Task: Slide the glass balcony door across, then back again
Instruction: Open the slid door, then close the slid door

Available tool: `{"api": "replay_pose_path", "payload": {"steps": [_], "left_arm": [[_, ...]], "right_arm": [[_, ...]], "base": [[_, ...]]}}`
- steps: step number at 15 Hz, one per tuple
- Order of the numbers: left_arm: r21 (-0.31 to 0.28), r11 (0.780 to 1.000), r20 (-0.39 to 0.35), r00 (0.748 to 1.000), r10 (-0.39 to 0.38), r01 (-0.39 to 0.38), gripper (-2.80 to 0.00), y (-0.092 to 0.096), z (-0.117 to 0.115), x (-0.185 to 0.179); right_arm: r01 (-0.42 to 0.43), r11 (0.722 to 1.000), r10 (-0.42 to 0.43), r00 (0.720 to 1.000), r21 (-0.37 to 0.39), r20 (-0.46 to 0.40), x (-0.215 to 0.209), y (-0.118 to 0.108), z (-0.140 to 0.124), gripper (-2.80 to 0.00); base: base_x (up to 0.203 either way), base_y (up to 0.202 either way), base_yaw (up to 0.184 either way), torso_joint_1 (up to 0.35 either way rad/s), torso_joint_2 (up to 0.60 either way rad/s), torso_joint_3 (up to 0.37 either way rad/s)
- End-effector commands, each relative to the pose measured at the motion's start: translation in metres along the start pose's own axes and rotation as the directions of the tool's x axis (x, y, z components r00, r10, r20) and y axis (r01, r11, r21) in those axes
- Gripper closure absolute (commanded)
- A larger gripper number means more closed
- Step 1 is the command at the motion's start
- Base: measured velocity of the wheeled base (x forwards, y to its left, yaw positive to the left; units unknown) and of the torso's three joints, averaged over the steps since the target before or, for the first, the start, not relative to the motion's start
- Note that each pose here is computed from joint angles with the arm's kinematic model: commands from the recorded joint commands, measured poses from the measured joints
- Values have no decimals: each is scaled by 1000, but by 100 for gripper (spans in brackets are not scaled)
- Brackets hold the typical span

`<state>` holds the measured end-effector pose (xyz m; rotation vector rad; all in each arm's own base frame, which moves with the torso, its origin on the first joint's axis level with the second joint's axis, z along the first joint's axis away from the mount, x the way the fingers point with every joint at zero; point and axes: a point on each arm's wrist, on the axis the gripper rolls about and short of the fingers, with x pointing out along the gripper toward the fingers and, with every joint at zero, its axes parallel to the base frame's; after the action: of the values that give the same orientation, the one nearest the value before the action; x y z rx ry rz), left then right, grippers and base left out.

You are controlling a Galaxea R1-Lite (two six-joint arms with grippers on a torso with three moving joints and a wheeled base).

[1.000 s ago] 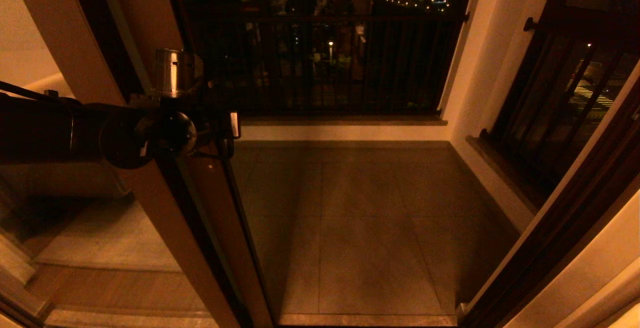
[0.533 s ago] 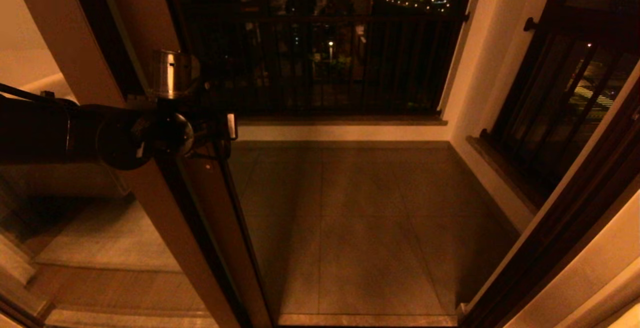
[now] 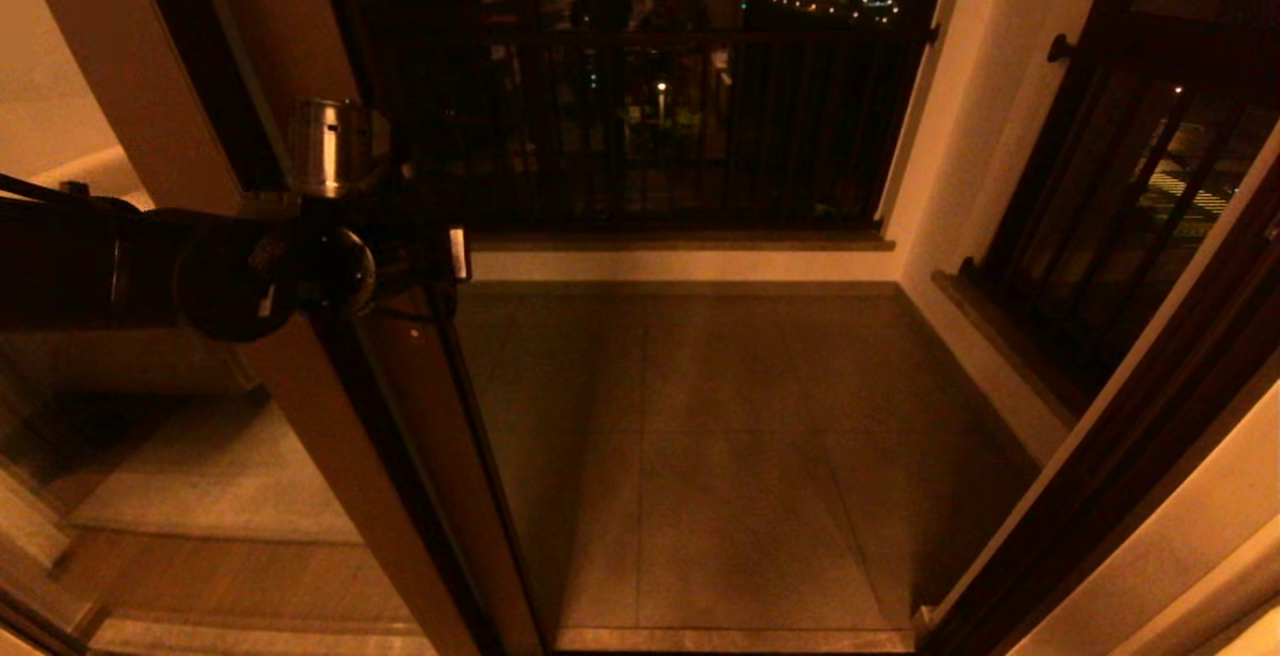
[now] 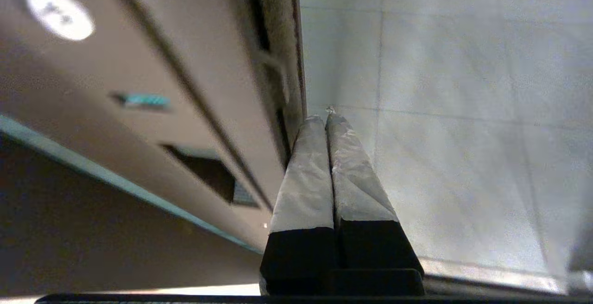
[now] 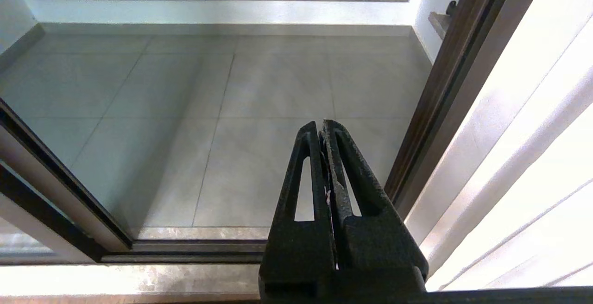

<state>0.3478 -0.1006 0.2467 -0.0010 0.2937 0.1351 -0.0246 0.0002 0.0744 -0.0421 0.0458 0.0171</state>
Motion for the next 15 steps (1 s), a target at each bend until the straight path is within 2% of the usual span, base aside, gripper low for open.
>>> {"api": "replay_pose_path", "payload": {"steps": [1, 4, 7, 8, 10, 11, 13, 15], "left_arm": [[-15, 998, 59, 996, -63, 63, 0, -1, 15, -31], [-5, 988, 92, 984, -151, 152, 0, -2, 18, -77], [-11, 971, 135, 963, -233, 237, 0, 20, 25, -124], [-3, 962, 110, 956, -272, 274, 0, 29, 24, -141], [28, 943, -41, 943, -329, 330, 0, 44, 12, -162], [29, 936, -90, 934, -346, 350, 0, 49, 11, -168], [15, 933, -109, 928, -356, 359, 0, 54, 11, -164], [-15, 919, -144, 909, -391, 393, 0, 60, 8, -154]], "right_arm": [[-1, 1000, 1, 1000, -1, -1, 0, 0, 0, 0], [-1, 1000, 1, 1000, -1, -1, 0, 0, 0, 0], [-1, 1000, 1, 1000, -1, -1, 0, 0, 0, 0], [-1, 1000, 1, 1000, -1, -1, 0, 0, 0, 0], [-1, 1000, 1, 1000, -1, -1, 0, 0, 0, 0], [-1, 1000, 1, 1000, -1, -1, 0, 0, 0, 0], [-1, 1000, 1, 1000, -1, -3, 0, 0, 0, 0], [-1, 1000, 1, 1000, -1, -1, 0, 0, 0, 0]], "base": [[0, 0, 0, 0, 0, 0], [0, 0, 0, 0, 0, 0], [0, 0, 0, 0, 0, 0], [0, 0, 0, 0, 0, 0], [0, 0, 0, 0, 0, 0], [0, 0, 0, 0, 0, 0], [0, 0, 0, 0, 0, 0], [0, 0, 0, 0, 0, 0]]}}
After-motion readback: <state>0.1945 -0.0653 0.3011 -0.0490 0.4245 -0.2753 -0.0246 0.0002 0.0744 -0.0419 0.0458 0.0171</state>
